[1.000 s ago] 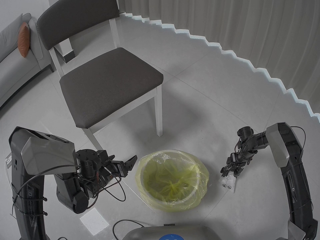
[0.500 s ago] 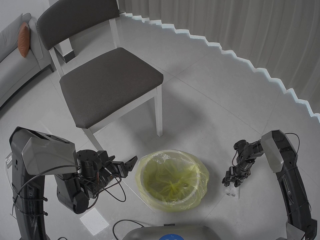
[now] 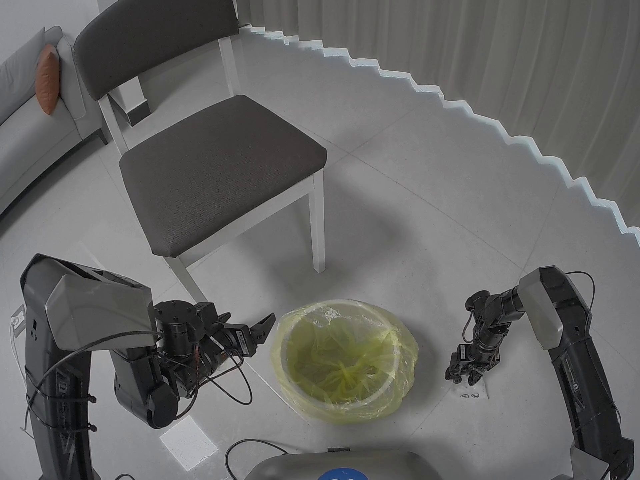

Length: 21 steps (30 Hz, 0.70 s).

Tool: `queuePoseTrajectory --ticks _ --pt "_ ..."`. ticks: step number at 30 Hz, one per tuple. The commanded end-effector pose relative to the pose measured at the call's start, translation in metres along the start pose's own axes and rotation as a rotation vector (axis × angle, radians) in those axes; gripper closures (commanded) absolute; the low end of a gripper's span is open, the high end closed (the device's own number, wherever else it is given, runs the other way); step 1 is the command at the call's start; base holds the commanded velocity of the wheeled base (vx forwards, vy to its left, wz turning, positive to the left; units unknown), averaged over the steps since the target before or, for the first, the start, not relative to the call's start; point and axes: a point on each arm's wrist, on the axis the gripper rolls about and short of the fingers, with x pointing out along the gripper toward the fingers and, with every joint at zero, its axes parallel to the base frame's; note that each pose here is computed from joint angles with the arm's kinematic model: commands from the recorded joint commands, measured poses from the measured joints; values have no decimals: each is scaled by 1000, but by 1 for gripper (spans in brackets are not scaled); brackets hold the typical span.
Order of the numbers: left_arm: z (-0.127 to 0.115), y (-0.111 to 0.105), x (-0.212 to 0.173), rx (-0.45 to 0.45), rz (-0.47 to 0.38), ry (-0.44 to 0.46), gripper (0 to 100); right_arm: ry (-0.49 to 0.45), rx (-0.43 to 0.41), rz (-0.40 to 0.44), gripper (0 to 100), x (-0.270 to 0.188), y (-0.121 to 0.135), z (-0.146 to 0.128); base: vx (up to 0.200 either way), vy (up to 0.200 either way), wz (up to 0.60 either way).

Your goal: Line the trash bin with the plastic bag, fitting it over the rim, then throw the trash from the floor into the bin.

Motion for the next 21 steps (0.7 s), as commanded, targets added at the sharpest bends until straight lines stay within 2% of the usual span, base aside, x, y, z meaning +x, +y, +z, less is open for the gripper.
queuePoseTrajectory --ticks 1,6,7,21 --pt "0 -1 0 1 -6 -11 0 7 0 -2 0 3 0 -2 0 0 0" --pt "0 -1 1 1 -5 -10 0 10 3 9 0 3 1 -2 0 0 0" --pt "0 -2 0 4 -8 -10 0 10 0 19 100 3 3 -2 0 0 0" --pt "1 -3 0 4 -9 -13 0 10 20 20 100 2 9 -4 0 0 0"
